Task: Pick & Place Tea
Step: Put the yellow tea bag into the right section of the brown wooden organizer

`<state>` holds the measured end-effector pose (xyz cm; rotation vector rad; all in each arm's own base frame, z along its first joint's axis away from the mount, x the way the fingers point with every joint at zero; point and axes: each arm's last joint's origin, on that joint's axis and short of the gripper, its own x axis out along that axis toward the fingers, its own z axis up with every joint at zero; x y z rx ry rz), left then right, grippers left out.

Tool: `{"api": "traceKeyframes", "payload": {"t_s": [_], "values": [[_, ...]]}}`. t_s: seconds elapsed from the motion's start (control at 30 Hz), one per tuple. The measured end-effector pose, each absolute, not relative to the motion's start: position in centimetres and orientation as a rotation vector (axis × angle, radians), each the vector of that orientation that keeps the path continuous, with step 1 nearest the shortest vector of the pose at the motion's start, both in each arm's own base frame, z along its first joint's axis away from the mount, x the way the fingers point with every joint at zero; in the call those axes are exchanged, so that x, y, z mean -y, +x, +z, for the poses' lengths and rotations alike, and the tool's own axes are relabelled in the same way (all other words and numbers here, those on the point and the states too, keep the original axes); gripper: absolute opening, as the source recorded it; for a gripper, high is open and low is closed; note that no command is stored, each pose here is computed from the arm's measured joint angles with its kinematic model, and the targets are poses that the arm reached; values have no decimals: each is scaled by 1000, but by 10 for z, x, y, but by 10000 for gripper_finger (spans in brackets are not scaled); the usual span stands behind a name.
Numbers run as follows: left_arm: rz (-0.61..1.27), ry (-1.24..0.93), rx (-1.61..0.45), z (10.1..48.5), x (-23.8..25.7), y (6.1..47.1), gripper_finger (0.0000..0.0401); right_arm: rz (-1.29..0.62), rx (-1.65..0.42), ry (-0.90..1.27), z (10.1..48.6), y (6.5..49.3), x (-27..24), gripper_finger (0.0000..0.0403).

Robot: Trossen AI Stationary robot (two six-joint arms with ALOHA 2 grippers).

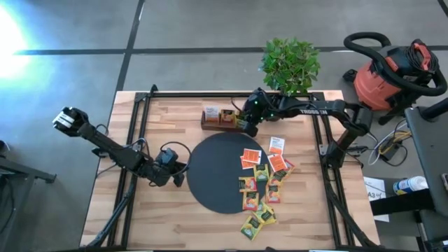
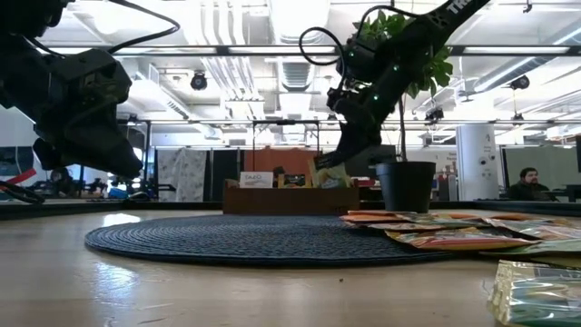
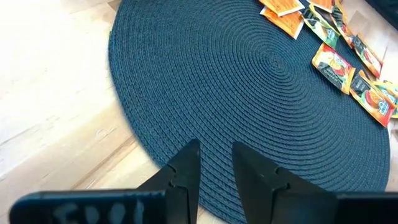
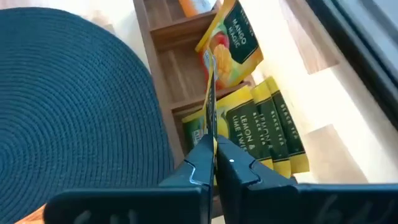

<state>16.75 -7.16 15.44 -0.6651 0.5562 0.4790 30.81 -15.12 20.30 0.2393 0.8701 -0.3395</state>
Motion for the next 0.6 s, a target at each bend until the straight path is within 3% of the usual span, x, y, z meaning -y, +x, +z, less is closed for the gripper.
{"api": "traceKeyframes", "payload": {"t_s": [0.47, 0.6], "values": [[482, -672, -555, 154, 72, 167, 90, -328, -914, 268, 189, 311, 153, 10], [482, -672, -556, 154, 71, 167, 90, -337, -960, 278, 188, 308, 152, 27]]}}
